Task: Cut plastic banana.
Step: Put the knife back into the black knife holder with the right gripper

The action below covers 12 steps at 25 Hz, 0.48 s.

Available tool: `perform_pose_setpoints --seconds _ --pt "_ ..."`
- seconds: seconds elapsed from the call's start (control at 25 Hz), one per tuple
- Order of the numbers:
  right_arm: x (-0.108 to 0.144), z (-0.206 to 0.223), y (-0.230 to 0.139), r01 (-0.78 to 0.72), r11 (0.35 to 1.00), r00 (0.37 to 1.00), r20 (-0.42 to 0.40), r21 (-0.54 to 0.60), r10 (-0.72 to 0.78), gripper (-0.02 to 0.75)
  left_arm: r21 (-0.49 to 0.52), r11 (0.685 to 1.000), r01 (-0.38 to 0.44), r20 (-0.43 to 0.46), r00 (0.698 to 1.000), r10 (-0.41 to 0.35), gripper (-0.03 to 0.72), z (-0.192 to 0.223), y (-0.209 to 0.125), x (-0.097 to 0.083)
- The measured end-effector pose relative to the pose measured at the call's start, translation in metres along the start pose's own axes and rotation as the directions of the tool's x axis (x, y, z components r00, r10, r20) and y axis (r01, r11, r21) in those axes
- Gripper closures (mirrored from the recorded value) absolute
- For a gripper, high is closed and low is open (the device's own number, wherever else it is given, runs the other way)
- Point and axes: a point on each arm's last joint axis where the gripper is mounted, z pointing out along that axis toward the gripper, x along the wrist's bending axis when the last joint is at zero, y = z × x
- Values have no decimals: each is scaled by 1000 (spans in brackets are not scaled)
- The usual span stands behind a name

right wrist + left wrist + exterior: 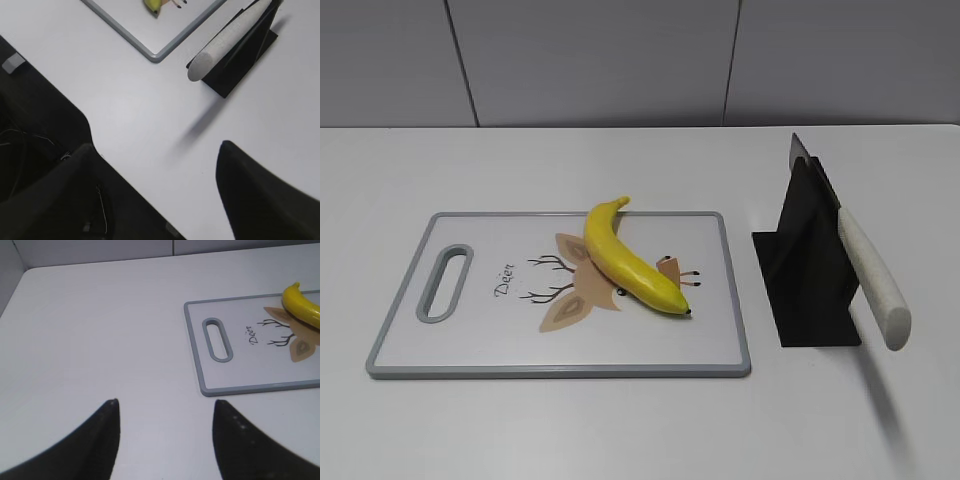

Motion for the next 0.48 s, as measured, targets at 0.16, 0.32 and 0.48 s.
perform_pose_setpoints --seconds 0.16,0.32,0.48 --pt "3 -3 -18 8 999 1000 10 -52 -8 162 0 1000 0 0 1000 0 115 0 0 0" --pt "5 -11 -26 18 992 1000 26 -123 -15 162 0 1000 0 0 1000 0 115 0 0 0" --pt "7 -20 -32 28 982 999 39 -188 -21 162 0 1000 0 0 1000 0 115 0 0 0"
